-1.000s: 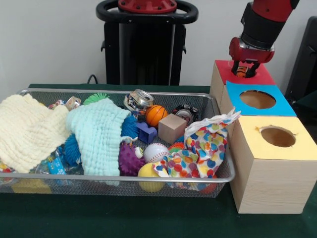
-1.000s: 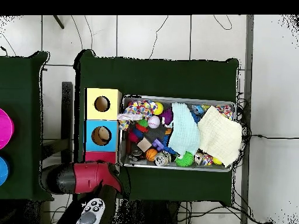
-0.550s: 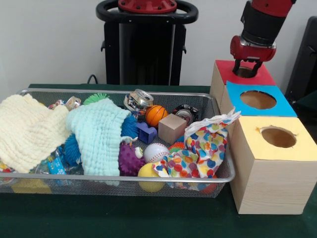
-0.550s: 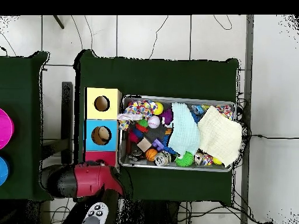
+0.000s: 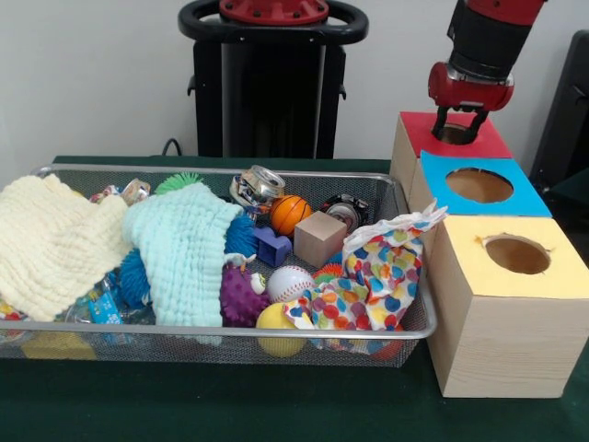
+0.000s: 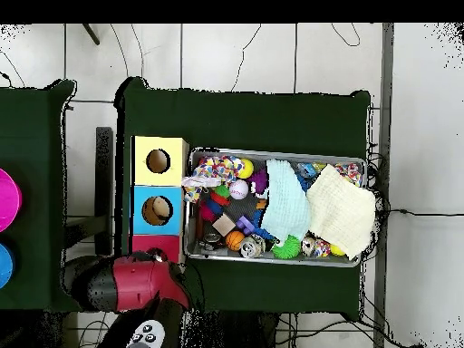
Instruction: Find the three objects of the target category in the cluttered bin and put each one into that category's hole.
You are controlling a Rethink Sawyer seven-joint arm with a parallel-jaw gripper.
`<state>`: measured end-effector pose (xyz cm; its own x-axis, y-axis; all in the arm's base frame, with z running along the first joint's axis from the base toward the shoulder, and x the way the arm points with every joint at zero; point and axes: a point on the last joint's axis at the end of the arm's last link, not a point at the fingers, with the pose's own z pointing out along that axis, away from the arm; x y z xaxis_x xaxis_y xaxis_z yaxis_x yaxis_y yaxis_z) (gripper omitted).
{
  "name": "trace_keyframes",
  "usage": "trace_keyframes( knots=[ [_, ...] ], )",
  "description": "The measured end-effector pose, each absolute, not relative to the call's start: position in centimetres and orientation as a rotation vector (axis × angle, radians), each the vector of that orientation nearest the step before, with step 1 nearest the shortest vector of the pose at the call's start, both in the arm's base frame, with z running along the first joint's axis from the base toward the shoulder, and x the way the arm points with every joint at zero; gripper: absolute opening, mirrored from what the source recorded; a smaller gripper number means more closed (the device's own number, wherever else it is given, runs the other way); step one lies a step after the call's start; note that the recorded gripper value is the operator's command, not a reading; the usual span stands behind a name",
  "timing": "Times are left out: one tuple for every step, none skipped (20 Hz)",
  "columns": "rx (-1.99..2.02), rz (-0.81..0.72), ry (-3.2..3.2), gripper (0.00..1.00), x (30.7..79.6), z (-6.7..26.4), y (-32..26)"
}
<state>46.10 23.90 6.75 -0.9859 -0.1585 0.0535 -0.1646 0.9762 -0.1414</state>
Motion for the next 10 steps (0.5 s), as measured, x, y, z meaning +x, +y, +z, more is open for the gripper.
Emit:
trace_keyframes(
  knots=[
    [0.258, 0.237, -3.083, 1.00, 46.05, 6.86, 23.92],
    [0.259, 0.239, -3.084, 1.00, 46.03, 6.88, 23.93],
    [0.264, 0.244, -3.085, 1.00, 46.00, 6.93, 23.99],
    [0.269, 0.249, -3.086, 1.00, 45.98, 6.97, 24.05],
    [0.278, 0.255, -3.087, 1.00, 45.91, 7.02, 24.09],
    [0.281, 0.256, -3.089, 1.00, 45.91, 7.11, 24.10],
    [0.285, 0.257, -3.091, 1.00, 45.91, 7.20, 24.10],
    [0.287, 0.257, -3.093, 1.00, 45.90, 7.30, 24.10],
    [0.288, 0.257, -3.093, 1.00, 45.89, 7.35, 24.10],
    [0.289, 0.257, -3.094, 1.00, 45.87, 7.44, 24.10]
  ],
)
